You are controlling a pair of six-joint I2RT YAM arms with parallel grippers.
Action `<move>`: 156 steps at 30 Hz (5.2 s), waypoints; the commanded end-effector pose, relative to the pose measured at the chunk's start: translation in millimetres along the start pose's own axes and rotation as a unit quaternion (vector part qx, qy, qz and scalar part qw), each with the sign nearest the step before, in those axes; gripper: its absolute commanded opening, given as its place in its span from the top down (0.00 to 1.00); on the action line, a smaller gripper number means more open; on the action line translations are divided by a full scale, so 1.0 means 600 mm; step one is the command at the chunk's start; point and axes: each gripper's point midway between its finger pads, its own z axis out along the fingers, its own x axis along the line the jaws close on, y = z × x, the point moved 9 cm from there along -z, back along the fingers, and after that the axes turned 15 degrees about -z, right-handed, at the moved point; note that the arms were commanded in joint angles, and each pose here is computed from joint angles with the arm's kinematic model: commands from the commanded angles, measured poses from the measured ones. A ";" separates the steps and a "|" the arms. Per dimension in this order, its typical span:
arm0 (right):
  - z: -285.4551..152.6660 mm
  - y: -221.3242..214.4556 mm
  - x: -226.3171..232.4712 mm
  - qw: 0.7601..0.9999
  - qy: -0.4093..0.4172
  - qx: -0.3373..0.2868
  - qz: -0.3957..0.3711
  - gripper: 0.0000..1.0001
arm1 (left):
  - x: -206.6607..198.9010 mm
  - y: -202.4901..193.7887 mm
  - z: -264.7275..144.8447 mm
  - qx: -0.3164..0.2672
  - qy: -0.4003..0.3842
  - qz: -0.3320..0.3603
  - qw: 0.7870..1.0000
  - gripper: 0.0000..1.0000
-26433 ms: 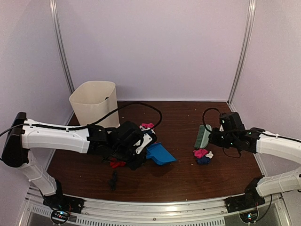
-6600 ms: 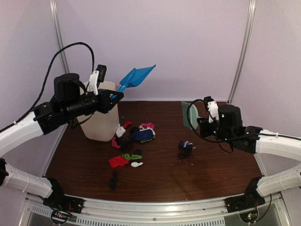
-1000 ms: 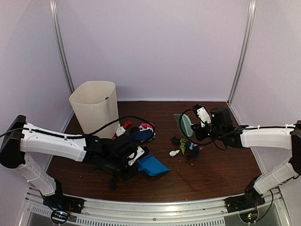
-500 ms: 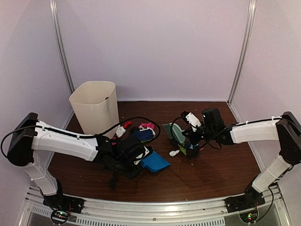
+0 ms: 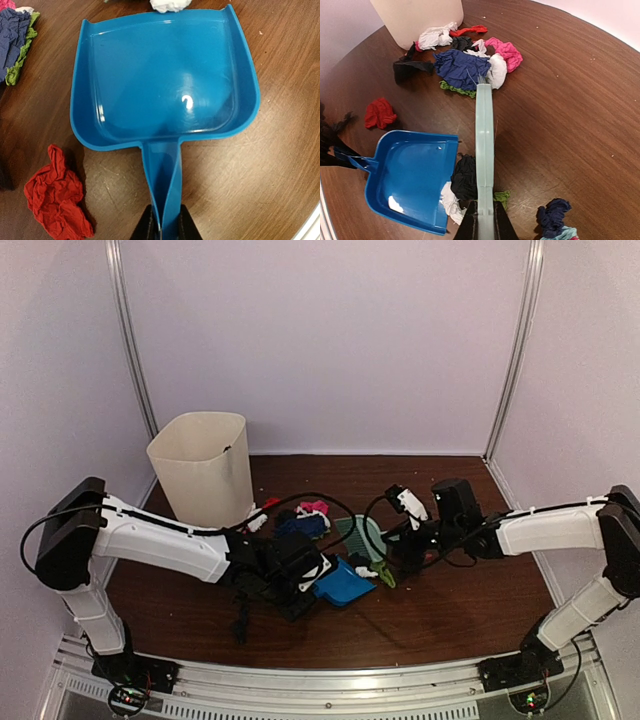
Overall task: Sweep away the paper scraps from the table
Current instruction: Sweep the paper scraps into the dustpan.
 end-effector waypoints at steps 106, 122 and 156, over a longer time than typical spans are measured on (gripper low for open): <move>-0.151 -0.018 0.035 0.938 -0.289 0.023 0.190 1.00 | -0.015 0.002 0.004 -0.025 -0.048 0.045 0.998 1.00; -0.126 -0.056 0.076 0.949 -0.243 0.126 0.159 1.00 | -0.016 0.006 0.002 -0.029 -0.046 0.044 0.998 1.00; -0.062 -0.050 0.158 0.987 -0.050 0.097 0.119 1.00 | -0.013 0.018 0.000 -0.079 -0.036 0.049 0.995 1.00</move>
